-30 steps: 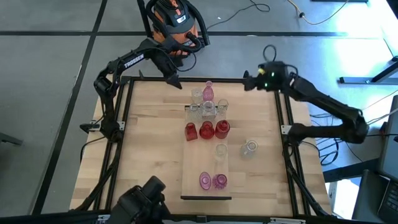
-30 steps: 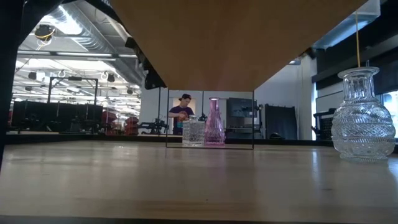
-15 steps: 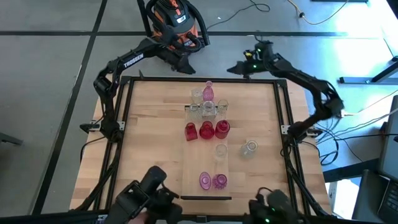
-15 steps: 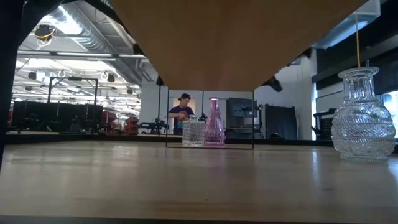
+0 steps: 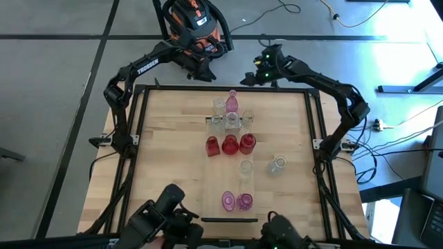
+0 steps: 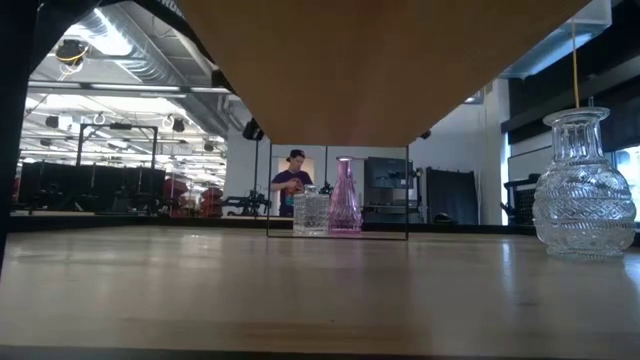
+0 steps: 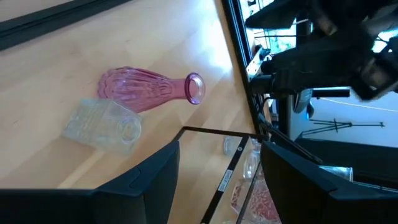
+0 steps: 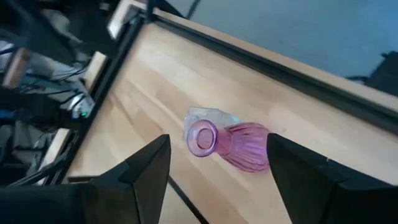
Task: Sort vases onto shelf
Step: Put the violet vase on the shelf aligned with the violet vase
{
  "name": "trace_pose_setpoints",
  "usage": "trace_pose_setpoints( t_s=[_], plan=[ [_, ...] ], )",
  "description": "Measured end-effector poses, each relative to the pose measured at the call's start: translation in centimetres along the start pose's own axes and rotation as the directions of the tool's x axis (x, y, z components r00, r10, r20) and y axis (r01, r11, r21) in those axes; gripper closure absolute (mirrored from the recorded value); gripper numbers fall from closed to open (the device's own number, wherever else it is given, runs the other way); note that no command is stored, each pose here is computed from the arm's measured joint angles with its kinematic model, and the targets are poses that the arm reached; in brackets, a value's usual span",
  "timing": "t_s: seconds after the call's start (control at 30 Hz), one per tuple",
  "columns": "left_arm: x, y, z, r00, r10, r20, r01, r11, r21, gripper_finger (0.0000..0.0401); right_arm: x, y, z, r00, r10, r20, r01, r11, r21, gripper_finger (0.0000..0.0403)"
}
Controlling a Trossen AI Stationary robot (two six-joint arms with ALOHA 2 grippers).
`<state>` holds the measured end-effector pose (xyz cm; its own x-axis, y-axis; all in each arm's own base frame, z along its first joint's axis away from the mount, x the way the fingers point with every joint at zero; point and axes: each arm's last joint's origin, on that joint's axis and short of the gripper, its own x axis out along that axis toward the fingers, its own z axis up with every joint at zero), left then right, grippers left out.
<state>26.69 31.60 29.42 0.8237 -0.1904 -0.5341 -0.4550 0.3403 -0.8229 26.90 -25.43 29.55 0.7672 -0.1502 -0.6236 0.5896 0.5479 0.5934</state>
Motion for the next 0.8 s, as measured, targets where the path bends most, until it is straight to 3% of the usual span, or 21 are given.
trace_pose_setpoints(
  t_s=[0.37, 0.53, 0.8],
  plan=[
    [-0.5, 0.1, 0.1, 0.997, -0.07, -0.027, 0.071, 0.997, 0.043, 0.0183, 4.3, 2.6, -1.9, 0.996, -0.09, 0.003, 0.089, 0.986, 0.141, 0.0162],
    [-1.0, 0.4, 0.2, 0.993, -0.11, -0.034, 0.111, 0.993, 0.039, 0.0183, 5.9, 2.8, -2.3, 0.995, -0.099, 0.019, 0.094, 0.978, 0.188, 0.0204],
    [-1.2, 0.6, 0.2, 0.993, -0.116, -0.037, 0.118, 0.991, 0.066, 0.0183, 7.1, 3.6, -3.3, 0.989, -0.145, 0.017, 0.14, 0.975, 0.17, 0.029]
  ],
)
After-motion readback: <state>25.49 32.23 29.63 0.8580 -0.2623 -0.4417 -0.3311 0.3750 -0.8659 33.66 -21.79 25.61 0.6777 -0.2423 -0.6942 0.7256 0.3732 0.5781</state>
